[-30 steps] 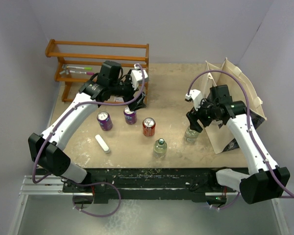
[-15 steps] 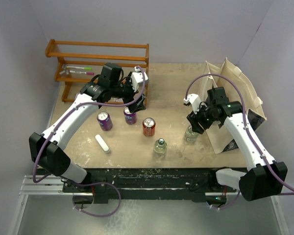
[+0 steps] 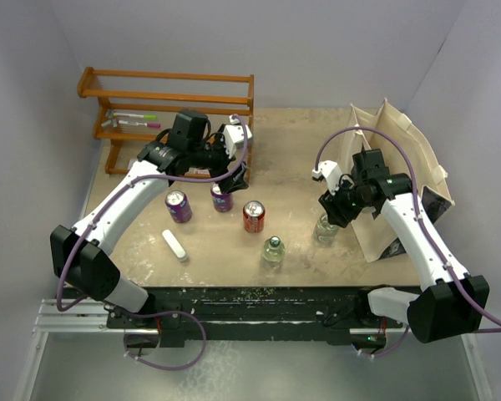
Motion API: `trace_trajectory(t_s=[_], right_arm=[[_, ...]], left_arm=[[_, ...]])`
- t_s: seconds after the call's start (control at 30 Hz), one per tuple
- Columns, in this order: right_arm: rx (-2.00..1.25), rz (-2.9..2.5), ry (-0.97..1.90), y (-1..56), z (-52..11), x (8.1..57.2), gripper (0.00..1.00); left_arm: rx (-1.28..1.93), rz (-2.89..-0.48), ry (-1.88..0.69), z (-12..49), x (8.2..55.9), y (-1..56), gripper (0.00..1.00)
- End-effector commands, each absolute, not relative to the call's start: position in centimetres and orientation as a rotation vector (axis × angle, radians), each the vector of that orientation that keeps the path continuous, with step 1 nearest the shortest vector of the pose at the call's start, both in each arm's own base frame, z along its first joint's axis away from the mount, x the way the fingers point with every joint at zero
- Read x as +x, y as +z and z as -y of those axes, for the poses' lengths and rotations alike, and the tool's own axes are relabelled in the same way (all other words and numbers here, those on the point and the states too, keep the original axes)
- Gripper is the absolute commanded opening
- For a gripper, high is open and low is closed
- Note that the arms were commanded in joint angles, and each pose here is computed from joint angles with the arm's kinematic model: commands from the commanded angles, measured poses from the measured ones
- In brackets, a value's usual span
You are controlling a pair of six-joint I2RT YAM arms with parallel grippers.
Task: Place the beverage into the canvas bag
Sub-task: Pick up the drink from the center of the board.
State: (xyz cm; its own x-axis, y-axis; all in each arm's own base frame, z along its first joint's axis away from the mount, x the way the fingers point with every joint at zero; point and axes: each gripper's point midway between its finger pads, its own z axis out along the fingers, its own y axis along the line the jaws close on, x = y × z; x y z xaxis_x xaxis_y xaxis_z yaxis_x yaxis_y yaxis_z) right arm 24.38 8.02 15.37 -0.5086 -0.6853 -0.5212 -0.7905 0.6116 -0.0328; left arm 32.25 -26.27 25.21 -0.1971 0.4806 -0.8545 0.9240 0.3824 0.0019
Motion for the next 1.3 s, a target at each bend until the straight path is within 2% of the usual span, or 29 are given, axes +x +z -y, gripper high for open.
trace_trajectory(t_s=[0.0, 0.27, 0.53, 0.6, 0.77, 1.27], right_arm=[[-1.187, -2.325, 0.277, 15.6, -8.1, 24.6, 0.53], [-1.185, -2.319, 0.283, 15.6, -8.3, 24.9, 0.52], [-1.189, -2.309, 0.302, 15.7, -8.6, 25.0, 0.43], [-1.194, -2.299, 0.304, 15.8, -8.6, 25.0, 0.33], [-1.178, -2.235, 0.309, 17.5, -9.2, 25.5, 0.0], [-0.935, -1.956, 0.364, 30.8, -11.7, 27.5, 0.0]], left_arm=[[1.224, -1.737, -0.686, 26.2, 32.2, 27.1, 0.99], [1.218, -1.738, -0.689, 26.1, 32.3, 26.8, 0.99], [1.21, -1.735, -0.685, 25.8, 32.3, 26.8, 0.99], [1.21, -1.734, -0.685, 25.8, 32.3, 26.9, 0.99], [1.205, -1.729, -0.69, 25.9, 32.5, 27.0, 0.99], [1.215, -1.708, -0.763, 27.3, 33.0, 27.1, 0.99]])
